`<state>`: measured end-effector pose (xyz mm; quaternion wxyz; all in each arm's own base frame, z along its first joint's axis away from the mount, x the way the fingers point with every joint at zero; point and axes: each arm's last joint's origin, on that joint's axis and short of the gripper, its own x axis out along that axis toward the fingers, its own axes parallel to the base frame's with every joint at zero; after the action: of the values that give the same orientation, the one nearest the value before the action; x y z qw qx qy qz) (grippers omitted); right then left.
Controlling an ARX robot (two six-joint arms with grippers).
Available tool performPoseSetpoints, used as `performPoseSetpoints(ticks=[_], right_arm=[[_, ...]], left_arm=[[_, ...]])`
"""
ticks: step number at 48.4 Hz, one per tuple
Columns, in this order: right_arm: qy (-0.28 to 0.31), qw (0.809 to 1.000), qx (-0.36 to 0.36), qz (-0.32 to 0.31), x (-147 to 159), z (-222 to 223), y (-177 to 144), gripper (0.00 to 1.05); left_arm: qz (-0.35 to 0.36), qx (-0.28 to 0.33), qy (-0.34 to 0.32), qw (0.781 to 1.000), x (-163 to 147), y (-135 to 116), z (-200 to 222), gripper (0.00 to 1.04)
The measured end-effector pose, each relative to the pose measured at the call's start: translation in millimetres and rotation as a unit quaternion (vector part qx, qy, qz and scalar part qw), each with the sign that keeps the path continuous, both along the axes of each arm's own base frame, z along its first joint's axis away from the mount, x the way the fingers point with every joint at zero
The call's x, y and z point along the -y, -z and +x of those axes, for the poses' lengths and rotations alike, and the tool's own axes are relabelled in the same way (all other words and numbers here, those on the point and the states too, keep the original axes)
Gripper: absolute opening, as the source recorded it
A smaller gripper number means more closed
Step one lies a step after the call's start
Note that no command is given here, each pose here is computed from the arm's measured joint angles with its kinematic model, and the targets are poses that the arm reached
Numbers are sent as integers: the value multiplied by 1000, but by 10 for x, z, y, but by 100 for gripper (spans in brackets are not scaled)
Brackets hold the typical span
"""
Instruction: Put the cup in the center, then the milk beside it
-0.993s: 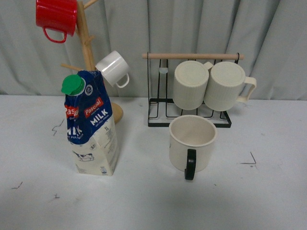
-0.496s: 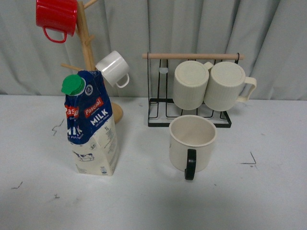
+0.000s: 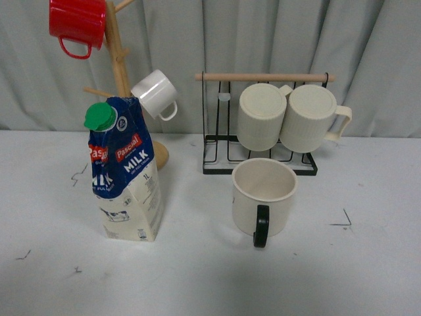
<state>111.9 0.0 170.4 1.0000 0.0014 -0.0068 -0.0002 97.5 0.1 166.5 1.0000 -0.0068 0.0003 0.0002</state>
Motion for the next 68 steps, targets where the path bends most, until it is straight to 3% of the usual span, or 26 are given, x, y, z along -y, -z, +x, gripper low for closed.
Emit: performPoseSetpoints(ticks=[17, 20, 29, 35, 38, 47, 48, 50, 51, 53, 55, 58, 68], right_arm=[[0, 1000, -25, 0, 0, -124, 67, 2], [-1, 1000, 6, 0, 0, -149, 8, 2], [0, 1000, -5, 0, 0, -147, 36, 2], [0, 1000, -5, 0, 0, -147, 36, 19], [0, 1000, -5, 0, 0, -147, 37, 36], [0, 1000, -5, 0, 0, -147, 37, 61], [0, 1000, -5, 0, 0, -147, 36, 66], [0, 1000, -5, 0, 0, -147, 37, 76], [0, 1000, -5, -1, 0, -147, 37, 79], [-1, 1000, -5, 0, 0, -147, 36, 88], [0, 1000, -5, 0, 0, -147, 36, 96], [0, 1000, -5, 0, 0, -147, 37, 100], [0, 1000, -5, 0, 0, -147, 36, 98]], left_arm=[[0, 0, 0, 1000, 0, 0, 0, 98], [0, 0, 0, 1000, 0, 1, 0, 98], [0, 0, 0, 1000, 0, 0, 0, 98], [0, 0, 0, 1000, 0, 0, 0, 98], [0, 0, 0, 1000, 0, 0, 0, 98], [0, -4, -1, 1000, 0, 6, 0, 98], [-3, -31, -7, 999, 2, 14, -4, 98], [-5, -166, -33, 986, 24, -17, -4, 98], [-3, -204, -37, 978, 33, -45, 16, 98], [2, -256, -39, 966, 60, -146, 58, 98], [4, -256, -34, 966, 85, -231, 103, 98], [4, -238, -28, 971, 111, -322, 165, 98], [5, -175, -17, 984, 210, -612, 531, 98]])
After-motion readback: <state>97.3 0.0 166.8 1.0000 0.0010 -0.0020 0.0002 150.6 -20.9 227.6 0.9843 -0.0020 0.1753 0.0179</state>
